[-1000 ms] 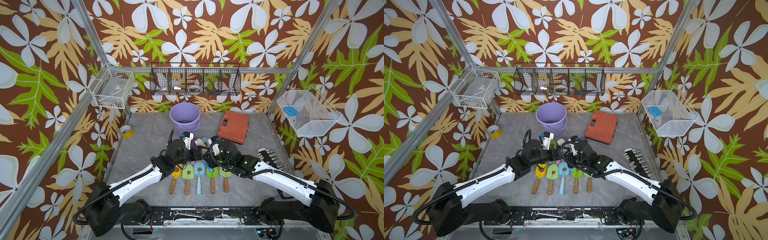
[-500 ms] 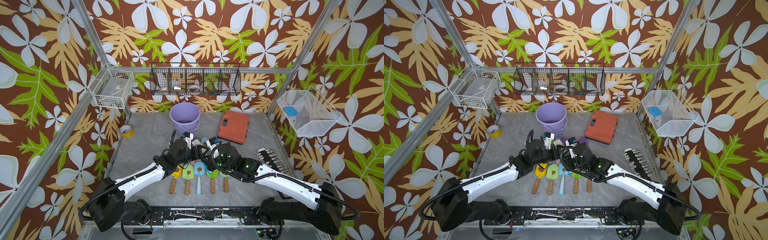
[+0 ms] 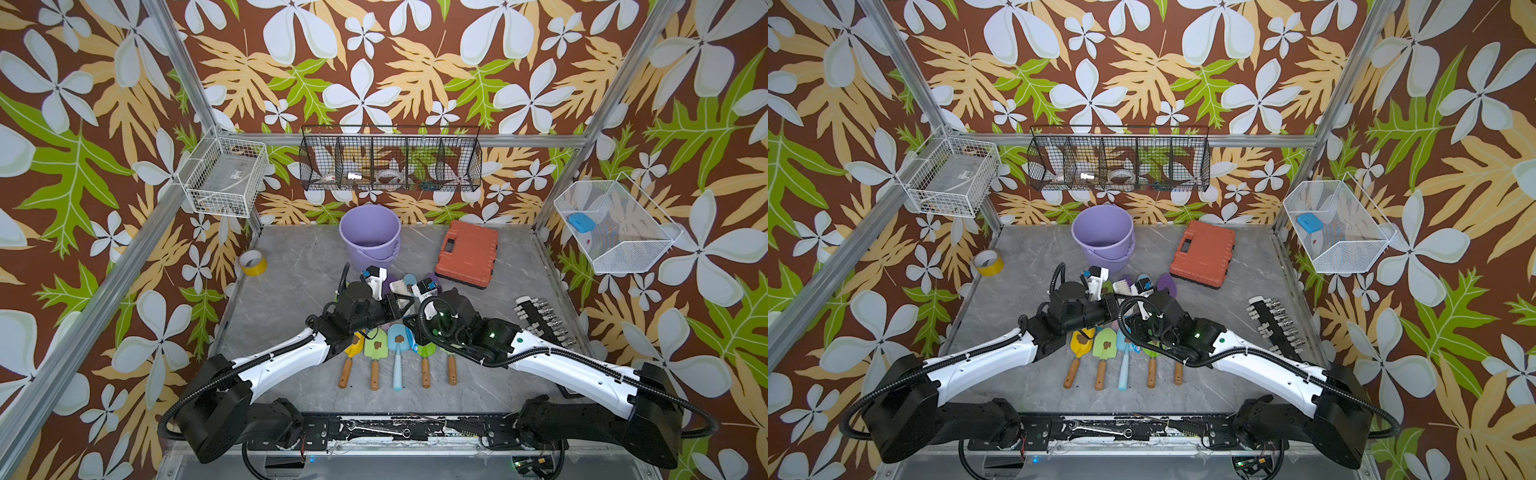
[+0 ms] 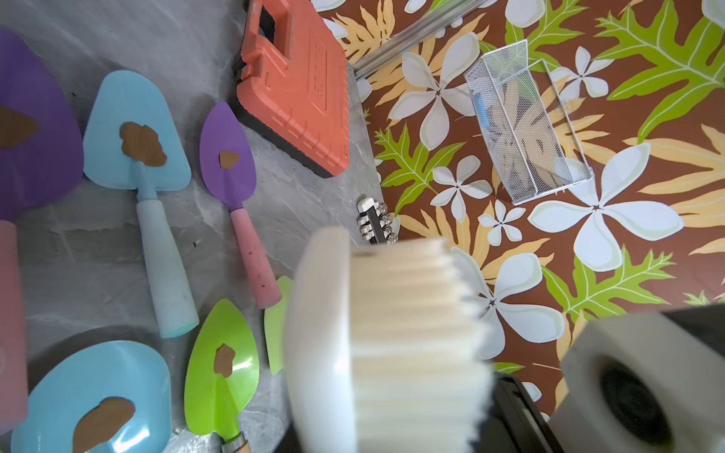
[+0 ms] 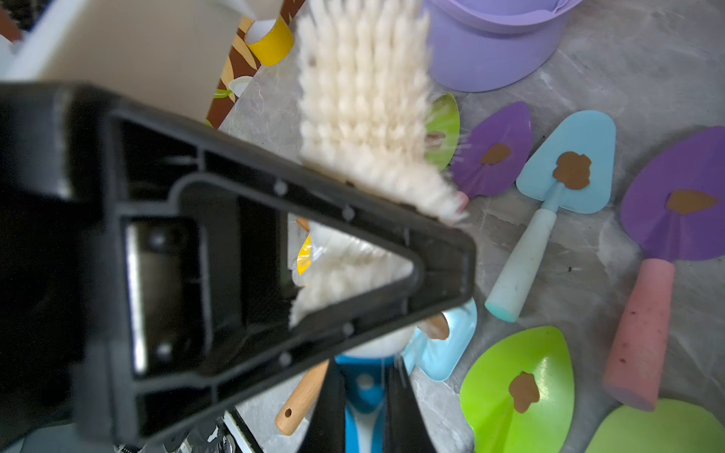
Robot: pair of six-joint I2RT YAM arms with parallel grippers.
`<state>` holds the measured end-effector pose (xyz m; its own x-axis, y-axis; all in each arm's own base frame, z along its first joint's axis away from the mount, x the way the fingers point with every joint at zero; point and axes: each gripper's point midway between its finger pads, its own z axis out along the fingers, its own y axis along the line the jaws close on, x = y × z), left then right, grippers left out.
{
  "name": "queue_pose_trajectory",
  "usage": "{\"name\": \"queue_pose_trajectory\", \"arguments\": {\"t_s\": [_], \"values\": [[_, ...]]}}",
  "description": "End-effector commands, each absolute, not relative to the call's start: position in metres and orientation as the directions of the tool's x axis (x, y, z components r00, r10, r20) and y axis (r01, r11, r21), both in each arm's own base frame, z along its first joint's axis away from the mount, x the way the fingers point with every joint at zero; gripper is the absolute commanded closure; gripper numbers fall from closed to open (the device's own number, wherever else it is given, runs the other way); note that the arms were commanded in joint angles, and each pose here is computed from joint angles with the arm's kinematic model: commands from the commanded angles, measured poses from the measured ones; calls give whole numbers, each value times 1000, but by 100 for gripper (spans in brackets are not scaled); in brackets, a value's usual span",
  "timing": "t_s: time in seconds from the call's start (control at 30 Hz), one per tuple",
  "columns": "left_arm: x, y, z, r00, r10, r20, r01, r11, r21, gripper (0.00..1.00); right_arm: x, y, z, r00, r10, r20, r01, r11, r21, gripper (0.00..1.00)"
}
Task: Brush the soil off the hand trowel and place it into the bucket
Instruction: Pick up the brush from the center of the board.
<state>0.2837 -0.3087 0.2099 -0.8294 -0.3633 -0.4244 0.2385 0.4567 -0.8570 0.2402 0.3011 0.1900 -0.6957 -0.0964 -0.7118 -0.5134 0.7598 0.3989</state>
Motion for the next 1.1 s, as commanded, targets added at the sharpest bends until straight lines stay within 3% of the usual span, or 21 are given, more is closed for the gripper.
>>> {"name": "queue_pose_trajectory", "arguments": {"t_s": [0.0,0.07,0.2,0.33,0.4,0.6,0.97,1.07], "values": [[281,-314,215,-839,-354,-413,253,417,-873,81,247,304,203,-659,-57,-750,-524,750,403,95],[280,-314,216,-843,-355,-405,253,404,-879,82,246,305,206,-654,-56,-755,-536,738,410,88],[277,-312,228,-848,-346,-402,296,320,-900,82,241,301,219,-652,-17,-758,-562,682,468,62],[263,-300,265,-866,-336,-371,369,73,-927,81,242,280,243,-689,175,-703,-556,494,668,49],[257,-298,279,-882,-314,-352,377,-19,-926,79,238,276,256,-702,222,-677,-572,391,721,48],[252,-301,301,-904,-292,-314,368,-155,-917,75,227,284,258,-733,191,-653,-588,306,749,47],[263,-301,300,-898,-330,-291,351,-140,-926,75,210,300,255,-753,147,-641,-603,235,762,50],[265,-301,300,-897,-335,-288,348,-134,-928,75,206,305,254,-757,136,-639,-603,231,763,57]]}}
